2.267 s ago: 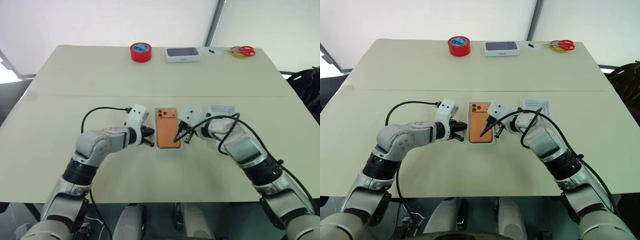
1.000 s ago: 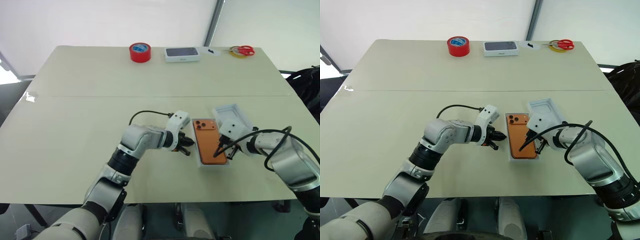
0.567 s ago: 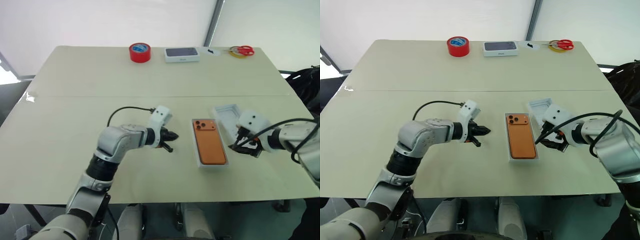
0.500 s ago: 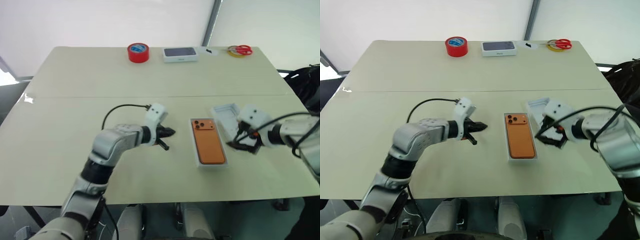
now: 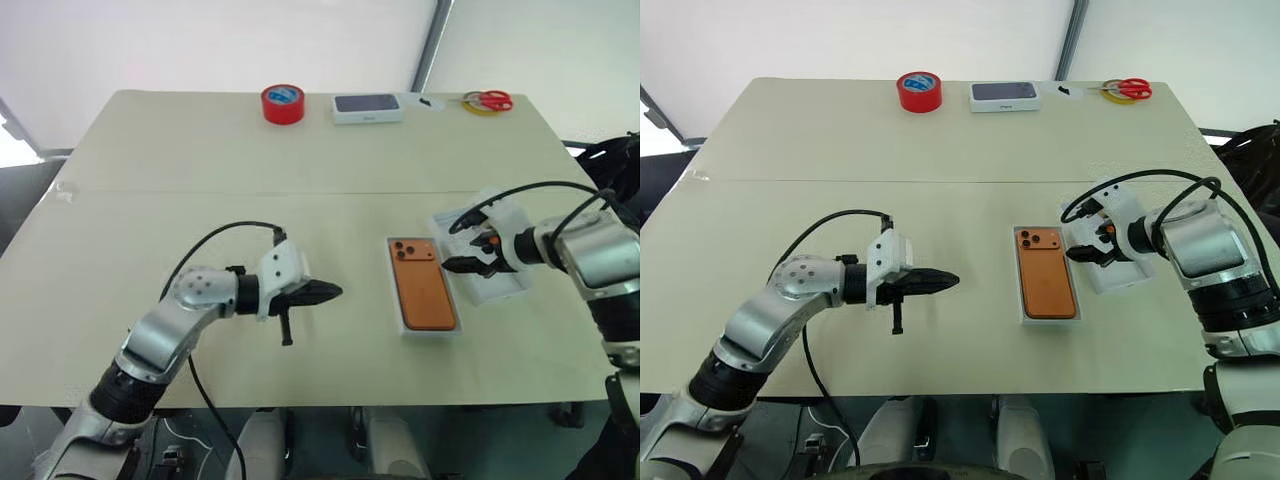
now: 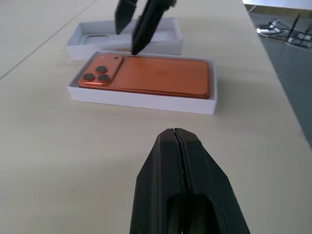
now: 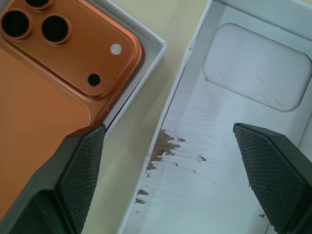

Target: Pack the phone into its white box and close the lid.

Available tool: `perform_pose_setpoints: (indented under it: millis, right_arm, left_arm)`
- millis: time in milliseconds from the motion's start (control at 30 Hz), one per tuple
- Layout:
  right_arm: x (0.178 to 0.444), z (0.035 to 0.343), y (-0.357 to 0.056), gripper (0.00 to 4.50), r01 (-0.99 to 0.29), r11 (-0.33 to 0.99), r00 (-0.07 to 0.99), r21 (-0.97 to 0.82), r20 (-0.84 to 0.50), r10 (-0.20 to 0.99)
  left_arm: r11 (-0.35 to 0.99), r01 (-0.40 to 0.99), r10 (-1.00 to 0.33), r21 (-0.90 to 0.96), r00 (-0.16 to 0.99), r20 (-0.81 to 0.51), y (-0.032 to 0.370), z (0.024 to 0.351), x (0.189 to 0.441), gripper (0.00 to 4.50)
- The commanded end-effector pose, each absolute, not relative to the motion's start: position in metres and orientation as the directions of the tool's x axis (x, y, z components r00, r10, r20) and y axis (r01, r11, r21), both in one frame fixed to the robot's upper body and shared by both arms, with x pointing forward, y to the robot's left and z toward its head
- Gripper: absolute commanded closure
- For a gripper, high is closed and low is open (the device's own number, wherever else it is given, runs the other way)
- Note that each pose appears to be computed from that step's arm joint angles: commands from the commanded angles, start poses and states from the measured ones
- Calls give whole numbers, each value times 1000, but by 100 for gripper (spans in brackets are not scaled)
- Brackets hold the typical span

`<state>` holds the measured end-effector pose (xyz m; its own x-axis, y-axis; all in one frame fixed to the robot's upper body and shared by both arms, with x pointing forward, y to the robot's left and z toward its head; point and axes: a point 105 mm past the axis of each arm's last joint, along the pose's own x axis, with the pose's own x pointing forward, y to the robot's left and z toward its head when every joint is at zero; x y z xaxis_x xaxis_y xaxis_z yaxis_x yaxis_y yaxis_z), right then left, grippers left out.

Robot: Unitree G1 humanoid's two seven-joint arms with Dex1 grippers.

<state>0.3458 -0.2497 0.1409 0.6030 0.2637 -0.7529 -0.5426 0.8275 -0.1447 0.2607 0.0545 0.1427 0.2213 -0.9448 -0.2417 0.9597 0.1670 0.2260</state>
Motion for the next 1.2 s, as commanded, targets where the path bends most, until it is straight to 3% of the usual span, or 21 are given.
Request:
perform_pose_setpoints:
  millis: [33, 400, 600, 833, 933, 1133, 1167, 1200]
  right_arm:
    - [348, 148, -253, 11, -536, 831, 613, -151, -746, 260]
    - [337, 168, -261, 11, -507, 857, 627, -90, -720, 296]
    - [332, 160, -266, 11, -486, 869, 620, -92, -737, 269]
    - [345, 145, -251, 11, -490, 865, 613, -111, -750, 251]
    - [352, 140, -248, 98, -475, 869, 611, -136, -762, 214]
    - [359, 137, -251, 408, -413, 901, 599, -137, -786, 155]
    - [359, 137, -251, 444, -411, 902, 597, -135, -788, 154]
    - [359, 138, -251, 444, -410, 903, 596, -133, -788, 155]
  left_arm:
    - [140, 952, -955, 273, 203, -217, 50, 151, 254, 450]
    - [153, 951, -955, 269, 213, -207, 51, 151, 256, 450]
    - [120, 957, -968, 263, 172, -183, 48, 155, 252, 450]
    - [121, 956, -968, 267, 173, -181, 44, 156, 255, 450]
    - [117, 956, -969, 270, 170, -181, 43, 156, 255, 450]
    - [118, 955, -969, 272, 170, -176, 41, 156, 254, 450]
    - [120, 955, -969, 271, 172, -176, 41, 155, 253, 450]
    - [121, 955, -969, 271, 173, -175, 41, 155, 253, 450]
